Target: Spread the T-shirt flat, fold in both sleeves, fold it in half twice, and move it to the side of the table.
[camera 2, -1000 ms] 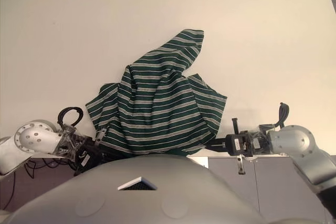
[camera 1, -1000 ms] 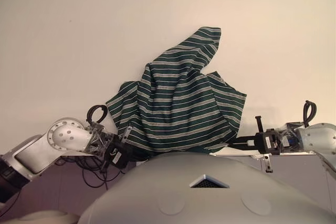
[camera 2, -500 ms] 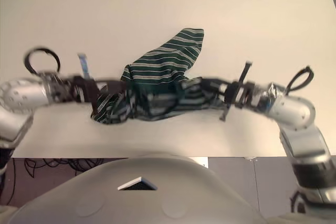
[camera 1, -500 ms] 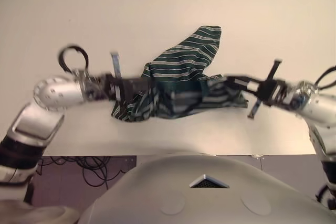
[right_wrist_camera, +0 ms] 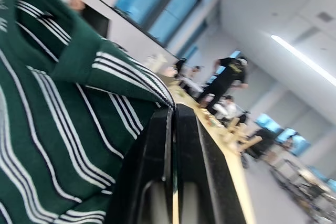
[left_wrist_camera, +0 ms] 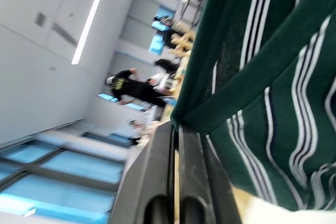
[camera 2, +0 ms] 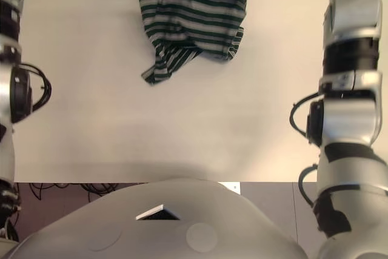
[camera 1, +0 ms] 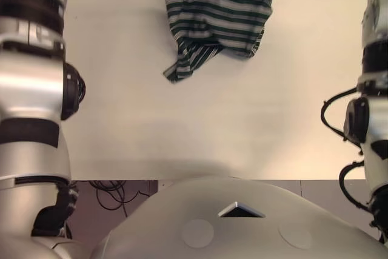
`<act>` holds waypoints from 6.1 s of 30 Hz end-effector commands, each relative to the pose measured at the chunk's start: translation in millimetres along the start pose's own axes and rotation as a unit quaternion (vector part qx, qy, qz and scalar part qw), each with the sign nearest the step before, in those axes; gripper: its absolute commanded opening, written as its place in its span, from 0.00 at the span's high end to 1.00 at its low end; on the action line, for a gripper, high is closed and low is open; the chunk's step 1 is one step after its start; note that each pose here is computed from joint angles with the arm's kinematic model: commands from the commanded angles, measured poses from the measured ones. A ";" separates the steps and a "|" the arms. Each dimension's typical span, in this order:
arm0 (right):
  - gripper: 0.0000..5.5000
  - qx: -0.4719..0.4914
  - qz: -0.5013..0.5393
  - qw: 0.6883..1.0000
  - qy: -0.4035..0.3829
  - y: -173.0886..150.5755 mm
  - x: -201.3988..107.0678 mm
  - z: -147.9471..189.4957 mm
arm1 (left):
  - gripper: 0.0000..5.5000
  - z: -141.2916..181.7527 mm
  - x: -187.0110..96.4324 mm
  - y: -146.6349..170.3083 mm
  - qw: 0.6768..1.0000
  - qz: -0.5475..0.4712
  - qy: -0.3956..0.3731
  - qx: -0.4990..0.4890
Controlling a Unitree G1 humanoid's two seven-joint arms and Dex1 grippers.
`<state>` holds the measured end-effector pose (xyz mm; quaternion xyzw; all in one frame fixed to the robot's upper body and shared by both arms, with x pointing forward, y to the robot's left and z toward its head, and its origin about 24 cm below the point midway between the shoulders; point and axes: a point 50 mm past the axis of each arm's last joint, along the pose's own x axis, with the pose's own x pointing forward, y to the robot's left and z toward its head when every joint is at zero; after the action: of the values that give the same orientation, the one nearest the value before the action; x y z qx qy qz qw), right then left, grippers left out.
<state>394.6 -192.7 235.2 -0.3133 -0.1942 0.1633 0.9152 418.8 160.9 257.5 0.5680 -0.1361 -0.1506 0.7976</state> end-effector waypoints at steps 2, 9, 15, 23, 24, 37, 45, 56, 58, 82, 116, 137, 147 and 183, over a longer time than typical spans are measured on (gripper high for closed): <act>0.99 -0.039 -0.089 0.995 -0.016 -31.4 23.3 25.2 | 1.00 35.7 12.1 61.7 0.991 0.125 0.011 0.049; 0.99 -0.070 -0.143 0.984 -0.080 -41.3 12.4 30.9 | 1.00 55.5 11.3 77.7 0.976 0.203 -0.038 0.063; 0.99 -0.078 0.005 0.986 -0.147 -6.2 -8.4 20.6 | 1.00 24.0 11.0 6.3 0.998 0.022 -0.060 -0.007; 0.99 0.129 0.482 0.863 -0.073 102.1 -183.1 -29.0 | 1.00 -21.3 -195.9 -132.4 0.743 -0.514 -0.272 -0.331; 0.99 0.151 0.509 0.846 -0.048 107.4 -204.8 -29.1 | 1.00 -13.0 -227.2 -144.1 0.698 -0.572 -0.269 -0.337; 0.99 0.169 0.558 0.804 0.117 145.0 -300.9 -26.6 | 1.00 4.1 -278.3 -213.2 0.790 -0.571 -0.138 -0.179; 0.99 0.208 0.564 0.788 0.136 156.7 -325.8 -2.7 | 1.00 32.9 -313.9 -216.0 0.768 -0.594 -0.149 -0.187; 0.73 0.218 0.557 0.790 0.134 129.7 -320.3 15.6 | 0.74 35.7 -313.4 -189.4 0.748 -0.598 -0.133 -0.256; 0.67 0.233 0.566 0.780 0.134 121.5 -322.7 22.9 | 0.69 40.3 -314.6 -179.5 0.736 -0.595 -0.148 -0.285; 0.50 0.204 0.480 0.844 0.123 103.6 -309.1 9.6 | 0.63 -89.1 -308.9 -184.1 0.706 -0.276 0.221 -0.614; 0.50 0.192 0.482 0.847 0.115 108.3 -305.7 9.5 | 1.00 -74.8 -302.3 -161.7 0.718 -0.320 0.161 -0.597; 0.50 0.152 0.389 0.890 0.183 104.7 -297.5 -25.5 | 1.00 -4.7 -244.6 -212.5 0.660 -0.374 0.043 -0.651; 0.50 0.343 0.207 0.840 0.366 90.3 -311.7 -69.0 | 0.81 -9.6 -245.9 -223.3 0.677 -0.357 0.068 -0.640; 0.99 0.568 0.245 0.708 0.342 116.3 -315.0 -56.3 | 0.65 -19.3 -270.8 -158.3 0.865 -0.228 -0.062 -0.443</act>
<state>122.8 -271.0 33.6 0.1833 0.3576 0.3330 0.8530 172.3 220.9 92.4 0.1068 0.0221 -0.3988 0.9105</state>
